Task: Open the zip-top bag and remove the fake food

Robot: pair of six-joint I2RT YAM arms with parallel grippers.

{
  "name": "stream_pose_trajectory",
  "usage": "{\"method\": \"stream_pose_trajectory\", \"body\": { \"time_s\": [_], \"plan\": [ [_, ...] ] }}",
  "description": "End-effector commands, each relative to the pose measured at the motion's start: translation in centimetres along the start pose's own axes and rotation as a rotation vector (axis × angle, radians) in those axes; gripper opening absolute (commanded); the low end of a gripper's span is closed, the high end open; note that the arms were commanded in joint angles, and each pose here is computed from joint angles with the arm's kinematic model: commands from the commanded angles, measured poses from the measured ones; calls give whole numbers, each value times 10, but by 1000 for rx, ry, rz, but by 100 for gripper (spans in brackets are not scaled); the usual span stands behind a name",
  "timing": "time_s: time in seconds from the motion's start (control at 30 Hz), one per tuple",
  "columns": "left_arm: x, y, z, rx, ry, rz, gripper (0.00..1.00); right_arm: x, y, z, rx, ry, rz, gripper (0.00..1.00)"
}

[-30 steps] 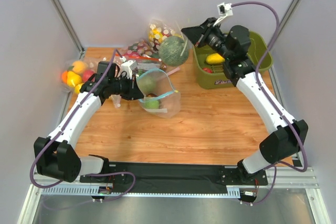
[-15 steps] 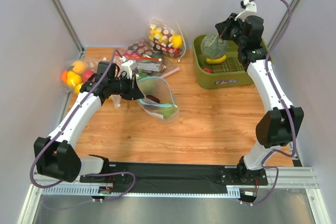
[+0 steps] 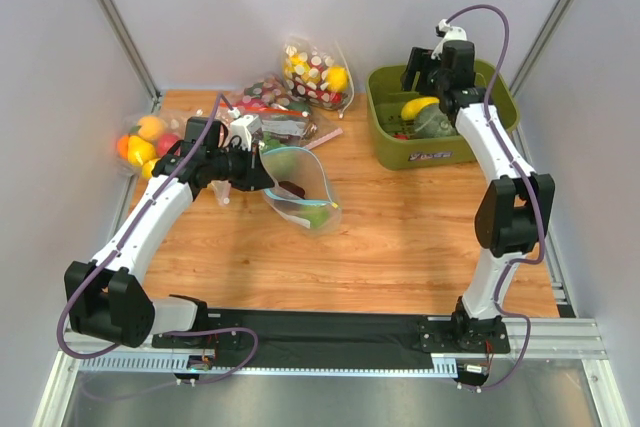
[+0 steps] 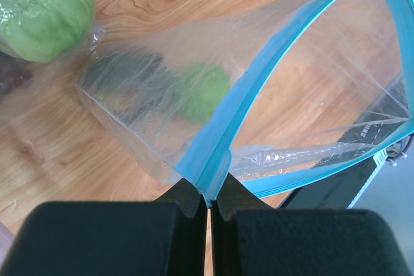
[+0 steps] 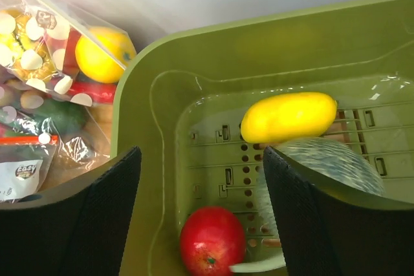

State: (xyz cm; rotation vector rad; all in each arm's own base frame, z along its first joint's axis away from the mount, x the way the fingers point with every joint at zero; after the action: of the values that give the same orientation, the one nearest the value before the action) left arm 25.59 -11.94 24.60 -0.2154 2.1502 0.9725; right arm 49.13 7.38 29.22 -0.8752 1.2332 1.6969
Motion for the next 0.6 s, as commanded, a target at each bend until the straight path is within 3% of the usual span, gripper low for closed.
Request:
{"method": "stream_pose_trajectory", "body": {
  "time_s": [0.0,0.17,0.37,0.57],
  "plan": [
    [-10,5,-6,16,-39,-44,0,-30,15,2,23,31,-80,78],
    [-10,5,-5,14,-38,-43,0,-42,42,16,-53,27,-131,75],
    [-10,3,-5,17,-32,-39,0,-50,94,76,-215,128,-162,75],
    [-10,3,-5,17,-32,-39,0,-29,145,156,-567,191,-82,75]
  ]
}}
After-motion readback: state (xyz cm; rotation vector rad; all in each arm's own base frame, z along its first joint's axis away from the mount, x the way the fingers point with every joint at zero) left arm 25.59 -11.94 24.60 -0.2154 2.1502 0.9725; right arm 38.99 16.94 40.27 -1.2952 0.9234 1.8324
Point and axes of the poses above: each gripper's point midway between its finger pads, its own y axis back along the fingers, its own z axis along the line the jaws close on, x = y × z, the point moved 8 cm from there along y, back along the fingers, and after that the axes turned 3 degrees about -y, right-handed, at the moved point
